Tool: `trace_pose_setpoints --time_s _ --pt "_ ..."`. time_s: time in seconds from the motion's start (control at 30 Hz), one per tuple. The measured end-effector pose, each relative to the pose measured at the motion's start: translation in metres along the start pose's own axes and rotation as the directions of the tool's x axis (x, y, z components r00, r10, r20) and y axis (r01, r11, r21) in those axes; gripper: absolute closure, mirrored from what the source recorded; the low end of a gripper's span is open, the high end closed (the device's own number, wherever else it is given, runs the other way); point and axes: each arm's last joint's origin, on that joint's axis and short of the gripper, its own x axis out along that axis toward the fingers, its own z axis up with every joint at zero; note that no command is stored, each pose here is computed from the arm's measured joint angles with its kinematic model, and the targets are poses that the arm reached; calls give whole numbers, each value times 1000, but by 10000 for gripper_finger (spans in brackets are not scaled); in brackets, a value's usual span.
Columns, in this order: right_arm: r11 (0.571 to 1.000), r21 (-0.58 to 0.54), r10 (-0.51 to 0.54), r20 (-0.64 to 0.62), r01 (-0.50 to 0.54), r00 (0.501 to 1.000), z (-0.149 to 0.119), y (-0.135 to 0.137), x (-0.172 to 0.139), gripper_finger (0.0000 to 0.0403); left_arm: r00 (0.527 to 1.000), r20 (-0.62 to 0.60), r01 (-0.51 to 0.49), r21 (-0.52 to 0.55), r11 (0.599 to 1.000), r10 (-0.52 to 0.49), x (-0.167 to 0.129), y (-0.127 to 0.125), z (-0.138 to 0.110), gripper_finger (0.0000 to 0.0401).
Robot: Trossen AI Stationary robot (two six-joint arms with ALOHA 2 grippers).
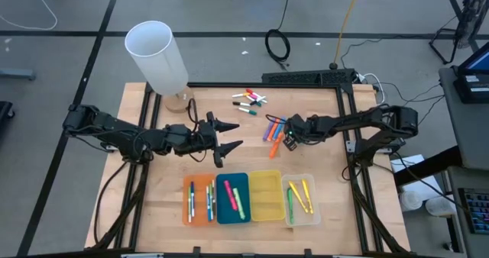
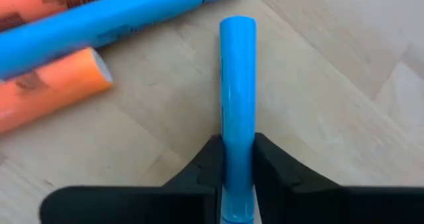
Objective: Pick & Place Markers
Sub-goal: Put the right blue highlighter pen into the blue bin
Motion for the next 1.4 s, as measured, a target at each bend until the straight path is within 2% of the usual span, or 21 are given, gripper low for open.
trace_pose_setpoints --time_s 0.2,0.33,0.43,0.5,0.6,0.67,0.77,0.87,0.93,1.03,1.17,1.3,1.4 --pt "997 -17 -71 154 74 985 5 -11 -23 360 1000 -1 -10 5 1000 10 1 3 0 134" --pt "999 35 7 331 -20 944 14 -12 -56 360 1000 -20 -19 3 1000 19 1 5 -2 143" --pt "992 -41 122 460 -117 879 10 -2 -75 360 998 -50 -22 13 1000 23 2 6 -5 147" --pt "971 -152 240 555 -187 796 6 9 -88 360 998 -65 -21 37 999 23 2 6 -6 148" --pt "901 -358 427 630 -245 649 -5 23 -97 360 996 -85 17 115 993 -7 4 4 -12 148" --pt "848 -465 525 677 -254 515 -10 30 -104 360 995 -101 34 159 987 -18 8 3 -19 148" --pt "795 -555 607 725 -246 326 -14 36 -116 360 995 -96 51 190 980 -33 15 1 -28 148" --pt "760 -602 648 732 -248 211 -18 41 -122 360 998 -56 52 218 975 -41 23 2 -37 148" --pt "743 -618 662 733 -257 152 -19 44 -127 360 999 -20 46 221 974 -42 28 3 -41 148" --pt "732 -629 672 730 -261 124 -21 49 -128 360 998 12 51 202 978 -55 36 4 -47 148" --pt "731 -631 668 739 -259 86 -20 54 -129 360 992 -14 124 183 975 -124 50 3 -57 148" --pt "732 -634 670 736 -249 97 -19 59 -125 360 977 -22 211 176 961 -211 68 -3 -62 148" --pt "732 -637 672 734 -242 101 -16 64 -125 360 976 -15 217 177 960 -218 83 -7 -65 148"
